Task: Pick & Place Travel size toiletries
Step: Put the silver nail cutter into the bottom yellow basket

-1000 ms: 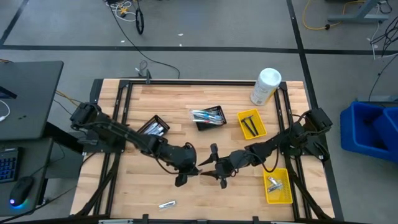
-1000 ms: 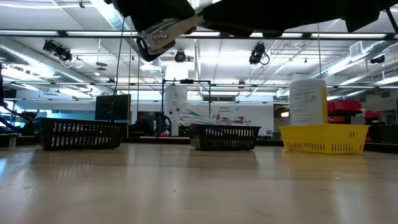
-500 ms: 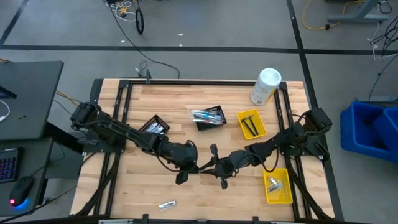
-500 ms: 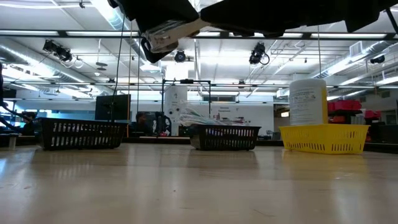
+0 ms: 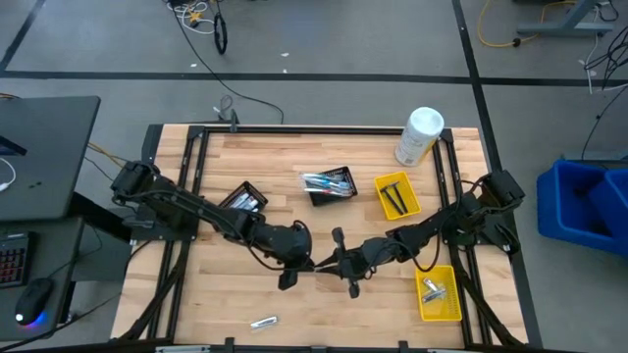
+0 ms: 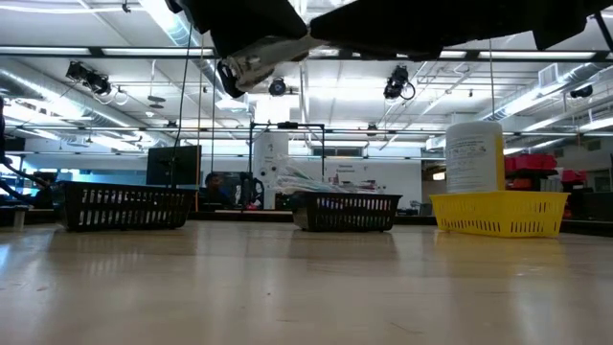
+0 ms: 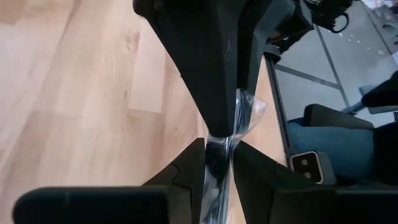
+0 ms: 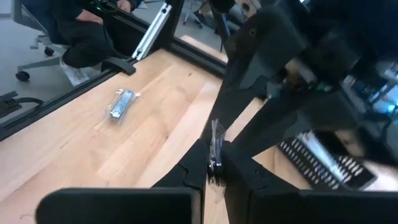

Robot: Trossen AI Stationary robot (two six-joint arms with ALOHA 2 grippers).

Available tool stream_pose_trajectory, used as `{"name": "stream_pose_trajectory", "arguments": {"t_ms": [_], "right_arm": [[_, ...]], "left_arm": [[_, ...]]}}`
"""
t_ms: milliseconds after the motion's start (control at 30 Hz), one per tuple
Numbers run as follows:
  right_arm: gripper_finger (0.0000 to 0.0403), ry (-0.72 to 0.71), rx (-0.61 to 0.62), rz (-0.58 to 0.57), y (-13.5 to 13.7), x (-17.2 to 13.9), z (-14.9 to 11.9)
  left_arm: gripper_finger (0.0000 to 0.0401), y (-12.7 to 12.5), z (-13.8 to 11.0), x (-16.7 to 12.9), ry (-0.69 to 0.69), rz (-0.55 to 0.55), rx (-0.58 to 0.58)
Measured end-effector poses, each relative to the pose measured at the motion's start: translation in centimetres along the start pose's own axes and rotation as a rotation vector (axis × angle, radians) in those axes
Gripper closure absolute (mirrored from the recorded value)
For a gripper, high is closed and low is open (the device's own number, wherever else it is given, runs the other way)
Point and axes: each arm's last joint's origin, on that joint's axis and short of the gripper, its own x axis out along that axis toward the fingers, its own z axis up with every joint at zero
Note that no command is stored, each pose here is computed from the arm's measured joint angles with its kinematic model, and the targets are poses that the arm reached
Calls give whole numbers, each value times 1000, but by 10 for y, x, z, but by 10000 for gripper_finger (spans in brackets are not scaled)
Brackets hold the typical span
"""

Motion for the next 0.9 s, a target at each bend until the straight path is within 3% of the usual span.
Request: {"name": "stream_pose_trajectory", "arguments": {"t_ms": [267, 467, 733, 900], "right_arm": [[371, 83, 61, -5, 3, -1, -7], [372, 177, 84, -50, 11, -4, -13], [372, 347, 315, -11, 33, -45, 4], [366, 449, 563, 174, 37, -101, 29]], "left_arm": [[301, 2, 1, 0, -30, 55, 61], [265, 3, -1, 0, -24, 101, 65], [227, 5, -4, -1, -14, 170, 74], [225, 5, -5, -1, -10, 174, 75]]}}
